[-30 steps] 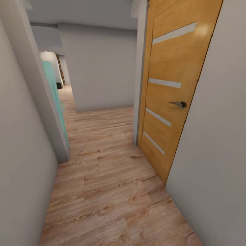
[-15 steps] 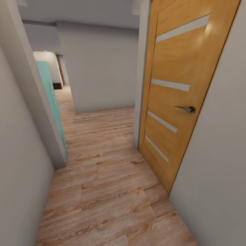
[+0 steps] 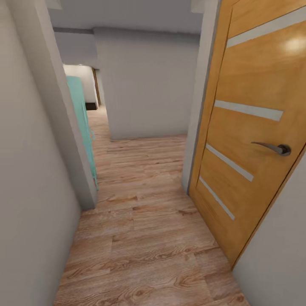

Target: Move the two storage containers from the living room to the garage. In the garage, place one container on the floor and stack the other container on top of it (either order is fine).

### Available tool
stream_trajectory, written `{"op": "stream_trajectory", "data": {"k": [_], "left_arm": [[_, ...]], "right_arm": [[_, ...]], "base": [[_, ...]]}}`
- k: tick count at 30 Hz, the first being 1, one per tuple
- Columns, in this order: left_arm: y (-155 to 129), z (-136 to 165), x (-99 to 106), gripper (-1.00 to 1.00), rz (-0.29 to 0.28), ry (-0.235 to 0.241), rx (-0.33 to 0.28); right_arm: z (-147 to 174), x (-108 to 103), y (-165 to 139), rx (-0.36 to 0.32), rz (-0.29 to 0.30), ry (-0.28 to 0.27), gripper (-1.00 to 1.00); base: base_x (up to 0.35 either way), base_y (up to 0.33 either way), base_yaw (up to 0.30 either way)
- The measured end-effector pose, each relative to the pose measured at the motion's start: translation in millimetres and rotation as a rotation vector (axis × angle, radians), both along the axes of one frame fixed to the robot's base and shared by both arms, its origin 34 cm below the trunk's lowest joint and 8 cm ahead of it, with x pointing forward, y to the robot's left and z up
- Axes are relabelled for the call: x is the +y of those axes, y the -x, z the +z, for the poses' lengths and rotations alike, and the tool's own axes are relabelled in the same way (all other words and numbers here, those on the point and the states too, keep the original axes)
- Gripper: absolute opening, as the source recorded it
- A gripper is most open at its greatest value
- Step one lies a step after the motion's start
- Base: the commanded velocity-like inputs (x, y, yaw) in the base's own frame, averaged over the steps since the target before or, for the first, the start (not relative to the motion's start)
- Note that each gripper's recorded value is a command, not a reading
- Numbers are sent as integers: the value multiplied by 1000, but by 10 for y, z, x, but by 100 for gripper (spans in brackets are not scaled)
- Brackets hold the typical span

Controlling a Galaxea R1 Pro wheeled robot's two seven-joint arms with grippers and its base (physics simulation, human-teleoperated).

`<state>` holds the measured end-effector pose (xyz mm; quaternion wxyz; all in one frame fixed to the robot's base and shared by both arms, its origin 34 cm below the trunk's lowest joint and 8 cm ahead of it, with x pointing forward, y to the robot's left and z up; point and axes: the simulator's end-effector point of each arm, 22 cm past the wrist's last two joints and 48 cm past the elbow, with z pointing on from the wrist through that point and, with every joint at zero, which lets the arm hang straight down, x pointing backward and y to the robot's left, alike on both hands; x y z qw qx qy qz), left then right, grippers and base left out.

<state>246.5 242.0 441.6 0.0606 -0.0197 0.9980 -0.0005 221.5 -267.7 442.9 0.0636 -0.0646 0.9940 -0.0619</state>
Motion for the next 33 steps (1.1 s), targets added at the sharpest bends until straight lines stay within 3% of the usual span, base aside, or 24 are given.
{"op": "stream_trajectory", "data": {"k": [11, 33], "left_arm": [[1, 0, 0, 100, 0, 0, 0], [0, 0, -1, 100, 0, 0, 0]], "right_arm": [[1, -17, -1, -1, -1, 2, 100], [0, -11, -1, -1, 0, 1, 100]], "base": [[322, 0, 247], [322, 0, 11]]}}
